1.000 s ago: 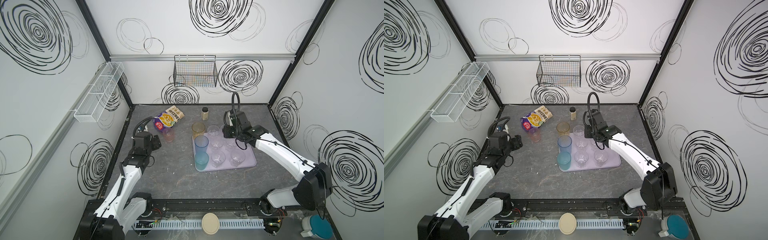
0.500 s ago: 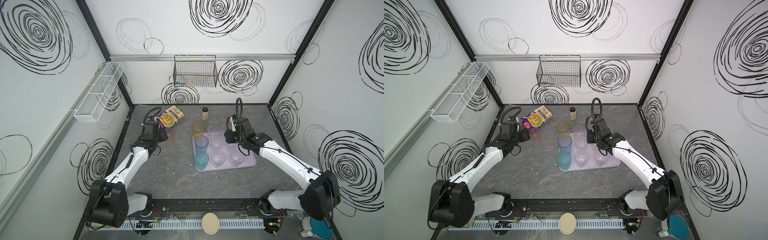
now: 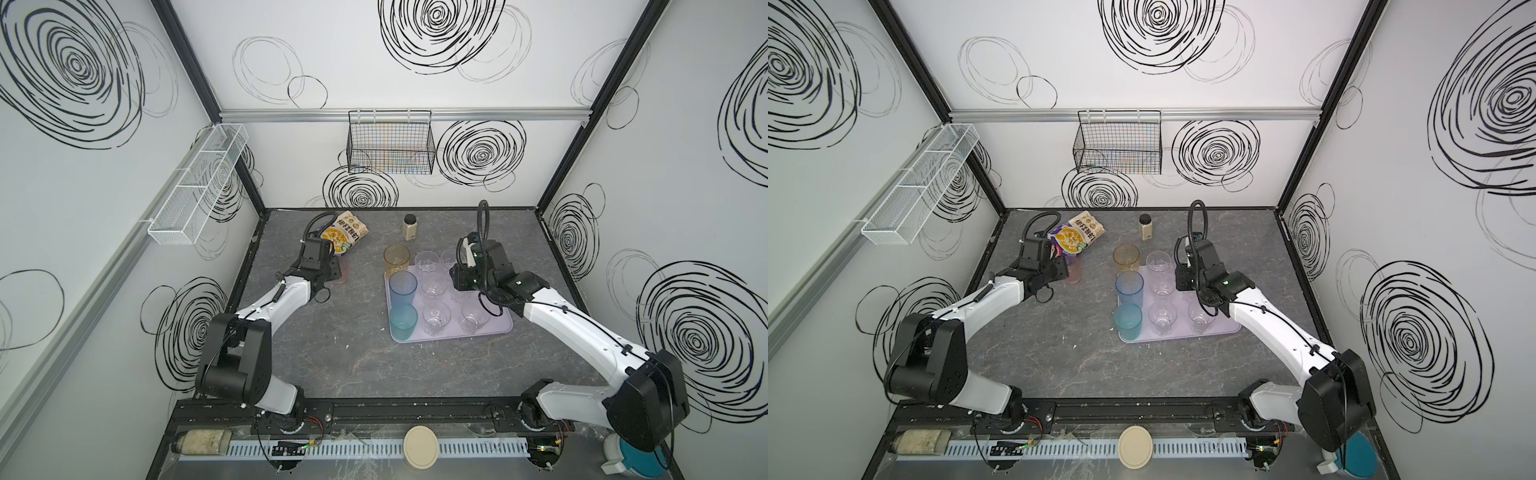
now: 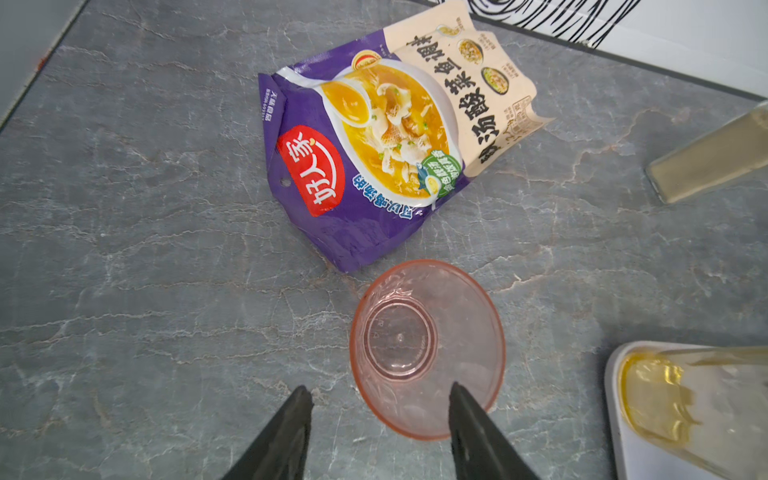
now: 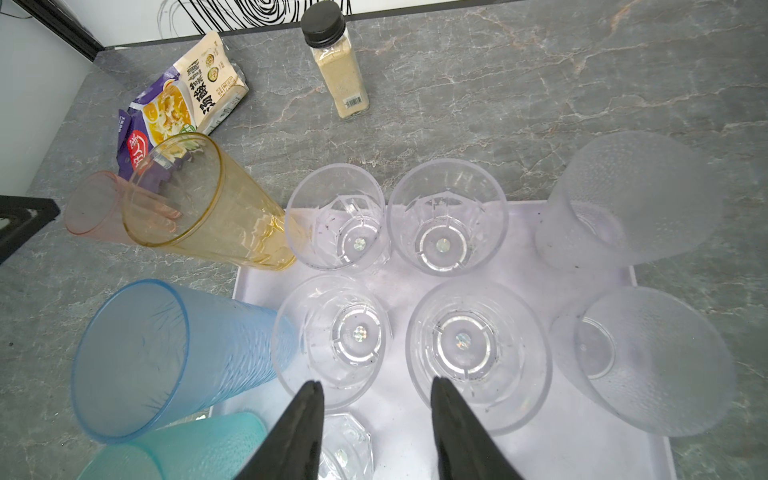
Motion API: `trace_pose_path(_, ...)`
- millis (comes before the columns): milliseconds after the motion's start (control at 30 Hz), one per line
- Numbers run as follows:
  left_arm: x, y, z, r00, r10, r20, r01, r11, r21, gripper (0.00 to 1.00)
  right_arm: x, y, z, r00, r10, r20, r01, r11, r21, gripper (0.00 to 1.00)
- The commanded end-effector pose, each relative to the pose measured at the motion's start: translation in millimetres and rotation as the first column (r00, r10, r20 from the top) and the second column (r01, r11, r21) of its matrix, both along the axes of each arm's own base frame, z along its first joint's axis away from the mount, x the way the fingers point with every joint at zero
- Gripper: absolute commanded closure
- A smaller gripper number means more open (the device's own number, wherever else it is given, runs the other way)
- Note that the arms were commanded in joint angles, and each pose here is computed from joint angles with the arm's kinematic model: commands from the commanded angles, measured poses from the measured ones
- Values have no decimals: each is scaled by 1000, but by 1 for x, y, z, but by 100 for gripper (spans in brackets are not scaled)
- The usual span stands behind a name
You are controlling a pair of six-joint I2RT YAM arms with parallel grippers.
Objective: Place the glasses into the tray
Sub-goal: 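Grasp the pink cup with the left gripper while the right moves over the tray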
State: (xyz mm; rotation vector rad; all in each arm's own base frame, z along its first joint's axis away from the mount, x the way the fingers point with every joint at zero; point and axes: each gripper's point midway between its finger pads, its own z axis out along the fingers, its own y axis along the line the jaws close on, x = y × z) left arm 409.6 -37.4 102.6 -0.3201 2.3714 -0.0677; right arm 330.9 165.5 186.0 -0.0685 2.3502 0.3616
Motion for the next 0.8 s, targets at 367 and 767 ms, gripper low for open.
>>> trace_pose_path(367, 15, 9, -26, 999, 43, -34, -42, 998, 47, 80, 0, 4, 8, 999, 2, 37, -4, 998, 58, 52)
trace_pose_path(767, -27, -24, 28, 997, -72, 43, 74, 995, -64, 96, 0, 24, 23, 998, 28, 50, -32, 995, 94, 53)
